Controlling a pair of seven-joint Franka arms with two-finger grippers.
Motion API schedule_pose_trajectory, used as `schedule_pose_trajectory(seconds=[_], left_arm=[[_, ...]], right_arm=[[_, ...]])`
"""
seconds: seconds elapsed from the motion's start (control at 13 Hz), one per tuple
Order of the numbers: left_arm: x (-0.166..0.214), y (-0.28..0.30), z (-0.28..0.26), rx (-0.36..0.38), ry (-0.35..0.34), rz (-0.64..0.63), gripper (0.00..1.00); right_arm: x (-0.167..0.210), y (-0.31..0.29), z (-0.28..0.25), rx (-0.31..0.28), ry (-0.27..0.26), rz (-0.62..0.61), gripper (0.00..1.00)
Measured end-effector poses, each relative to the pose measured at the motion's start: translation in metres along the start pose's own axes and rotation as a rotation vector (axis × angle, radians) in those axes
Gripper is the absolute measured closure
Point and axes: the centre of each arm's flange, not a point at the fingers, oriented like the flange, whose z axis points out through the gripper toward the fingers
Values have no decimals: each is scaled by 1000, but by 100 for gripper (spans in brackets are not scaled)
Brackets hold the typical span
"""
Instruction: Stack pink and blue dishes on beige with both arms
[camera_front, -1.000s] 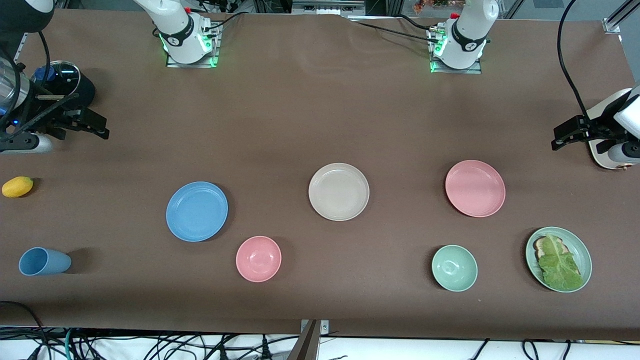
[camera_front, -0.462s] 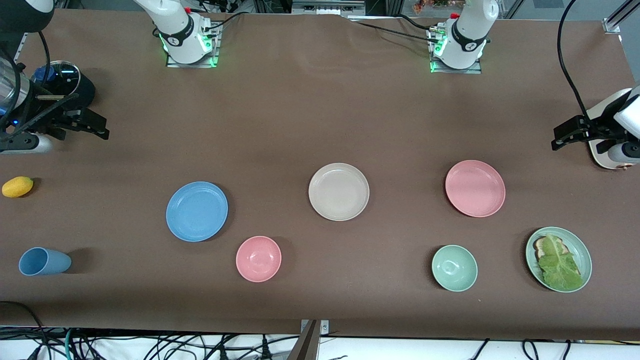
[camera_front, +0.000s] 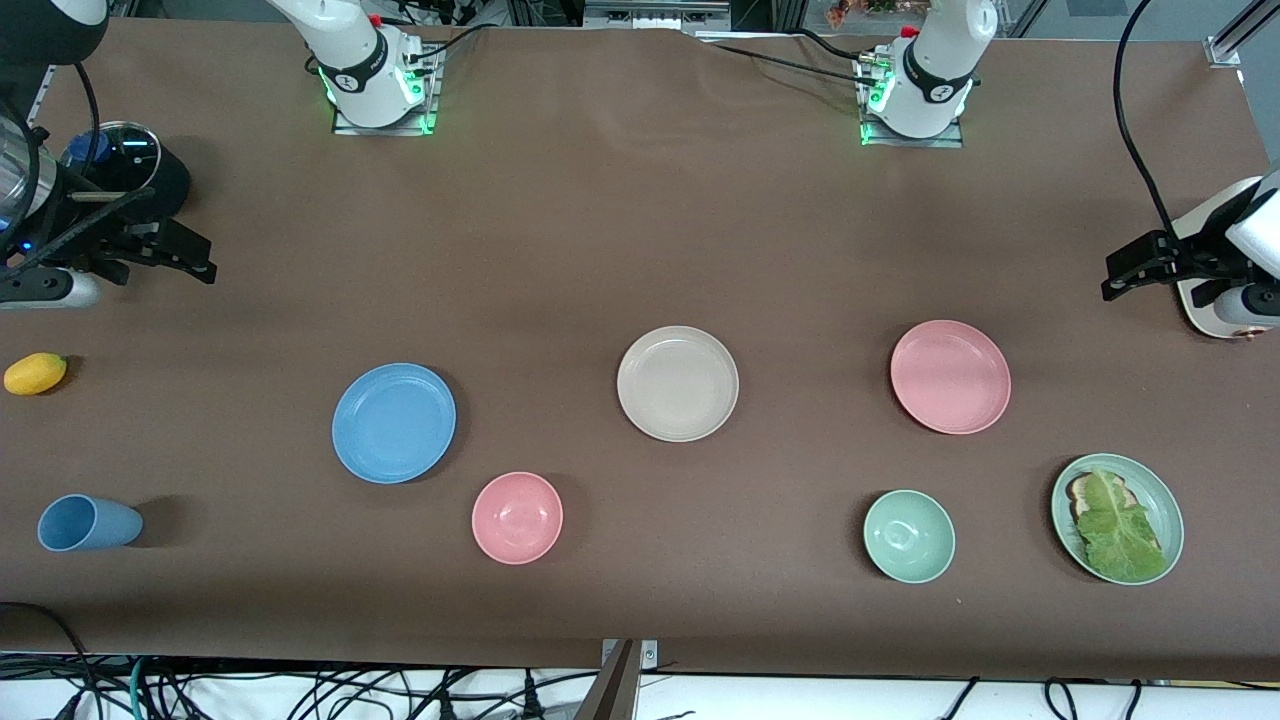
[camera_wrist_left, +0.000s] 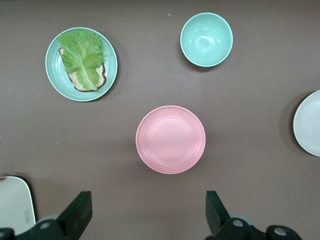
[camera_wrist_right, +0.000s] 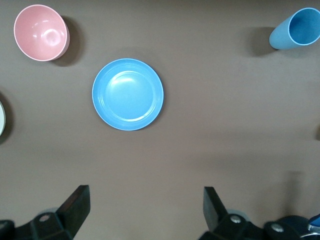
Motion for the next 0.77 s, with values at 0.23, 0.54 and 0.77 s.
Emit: schedule_pose_trajectory(seconds=[0.23,0.54,0.77], left_arm=[[0,0,0,0,0,0,0],[0,1,0,0,0,2,0],[1,4,1,-1,-3,8,0]], right_arm=[[1,0,-1,0,9,0,0],[5,0,2,1,25,0,0],[31,0,58,2,-42,0,0]])
